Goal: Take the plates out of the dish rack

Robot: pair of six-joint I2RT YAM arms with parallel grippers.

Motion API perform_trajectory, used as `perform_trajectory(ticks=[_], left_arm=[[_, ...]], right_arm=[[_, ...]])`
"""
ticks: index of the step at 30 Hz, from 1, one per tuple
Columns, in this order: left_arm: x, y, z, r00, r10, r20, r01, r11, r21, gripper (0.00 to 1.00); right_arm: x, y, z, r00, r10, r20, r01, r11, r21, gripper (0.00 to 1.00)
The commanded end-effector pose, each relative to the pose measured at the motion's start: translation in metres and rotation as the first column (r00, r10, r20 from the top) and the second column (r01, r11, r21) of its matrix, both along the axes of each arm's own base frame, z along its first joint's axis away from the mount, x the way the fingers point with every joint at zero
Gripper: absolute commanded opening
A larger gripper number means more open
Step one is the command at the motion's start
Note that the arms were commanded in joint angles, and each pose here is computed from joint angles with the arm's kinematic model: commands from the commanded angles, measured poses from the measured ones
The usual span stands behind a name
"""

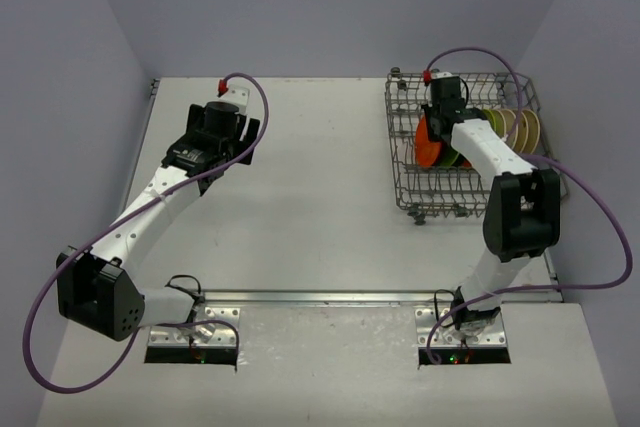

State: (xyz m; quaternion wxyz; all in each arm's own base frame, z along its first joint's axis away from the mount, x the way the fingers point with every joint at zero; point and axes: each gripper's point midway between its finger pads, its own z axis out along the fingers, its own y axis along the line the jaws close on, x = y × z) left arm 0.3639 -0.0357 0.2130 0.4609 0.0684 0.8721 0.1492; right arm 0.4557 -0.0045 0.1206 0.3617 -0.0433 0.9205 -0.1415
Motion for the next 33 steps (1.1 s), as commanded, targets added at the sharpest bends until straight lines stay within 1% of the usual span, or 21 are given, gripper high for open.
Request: perform_trajectory(ticks=[1, 7, 11, 13, 14, 15, 17, 18, 21, 22, 24, 26, 28, 30, 33], left_arm=[[0.002, -0.001, 0.015, 0.998, 0.021, 0.062, -0.020, 0.999, -0.025, 1.00], [0.000, 0.000, 0.026, 0.997, 0.023, 0.074, -0.021, 0.999, -0.029, 1.00], [-0.001, -0.003, 0.040, 0.996, 0.005, 0.085, -0.001, 0.999, -0.043, 1.00], [0.000, -0.009, 0.053, 0.994, -0.028, 0.106, 0.034, 0.998, -0.061, 1.00], [0.000, -0.013, 0.061, 0.991, -0.054, 0.118, 0.063, 0.995, -0.077, 1.00], [-0.001, -0.026, 0.066, 0.985, -0.119, 0.124, 0.133, 0.985, -0.112, 1.00], [-0.006, -0.053, 0.081, 0.953, -0.261, 0.151, 0.286, 0.941, -0.180, 1.00], [-0.011, -0.068, 0.090, 0.930, -0.323, 0.175, 0.357, 0.908, -0.219, 1.00], [-0.029, -0.111, 0.113, 0.839, -0.489, 0.240, 0.544, 0.767, -0.341, 1.00], [-0.033, -0.120, 0.118, 0.821, -0.511, 0.254, 0.571, 0.730, -0.376, 1.00], [-0.041, -0.136, 0.122, 0.781, -0.567, 0.264, 0.621, 0.656, -0.429, 0.98], [-0.049, -0.156, 0.123, 0.735, -0.625, 0.264, 0.659, 0.564, -0.497, 0.95], [-0.053, -0.167, 0.122, 0.717, -0.647, 0.260, 0.658, 0.506, -0.558, 0.93], [-0.051, -0.173, 0.118, 0.713, -0.656, 0.249, 0.649, 0.481, -0.589, 0.91], [-0.050, -0.180, 0.111, 0.702, -0.674, 0.232, 0.641, 0.455, -0.618, 0.85]], right_arm=[[0.010, 0.007, 0.051, 0.992, -0.012, 0.128, 0.012, 1.000, 0.004, 0.00], [0.012, 0.003, 0.118, 0.965, -0.020, 0.262, 0.026, 0.999, -0.021, 0.00], [0.002, -0.003, 0.177, 0.918, 0.007, 0.396, 0.015, 0.999, -0.053, 0.00], [-0.006, -0.001, 0.202, 0.892, 0.033, 0.450, -0.011, 0.999, -0.050, 0.00], [-0.010, 0.007, 0.209, 0.882, 0.068, 0.466, -0.057, 0.998, -0.036, 0.00], [-0.013, 0.016, 0.214, 0.875, 0.106, 0.473, -0.111, 0.994, -0.016, 0.00], [-0.026, 0.034, 0.220, 0.863, 0.156, 0.480, -0.204, 0.978, 0.049, 0.00], [-0.033, 0.048, 0.221, 0.856, 0.188, 0.481, -0.266, 0.959, 0.098, 0.00], [-0.055, 0.088, 0.217, 0.834, 0.288, 0.471, -0.436, 0.866, 0.243, 0.00], [-0.063, 0.103, 0.214, 0.825, 0.319, 0.466, -0.487, 0.820, 0.302, 0.00], [-0.074, 0.118, 0.209, 0.820, 0.349, 0.455, -0.529, 0.765, 0.367, 0.00], [-0.089, 0.137, 0.199, 0.818, 0.387, 0.425, -0.564, 0.683, 0.463, 0.00], [-0.102, 0.154, 0.194, 0.805, 0.426, 0.414, -0.593, 0.608, 0.528, 0.00], [-0.113, 0.166, 0.190, 0.790, 0.460, 0.405, -0.612, 0.566, 0.552, 0.00], [-0.127, 0.183, 0.184, 0.770, 0.502, 0.394, -0.632, 0.517, 0.577, 0.00]])
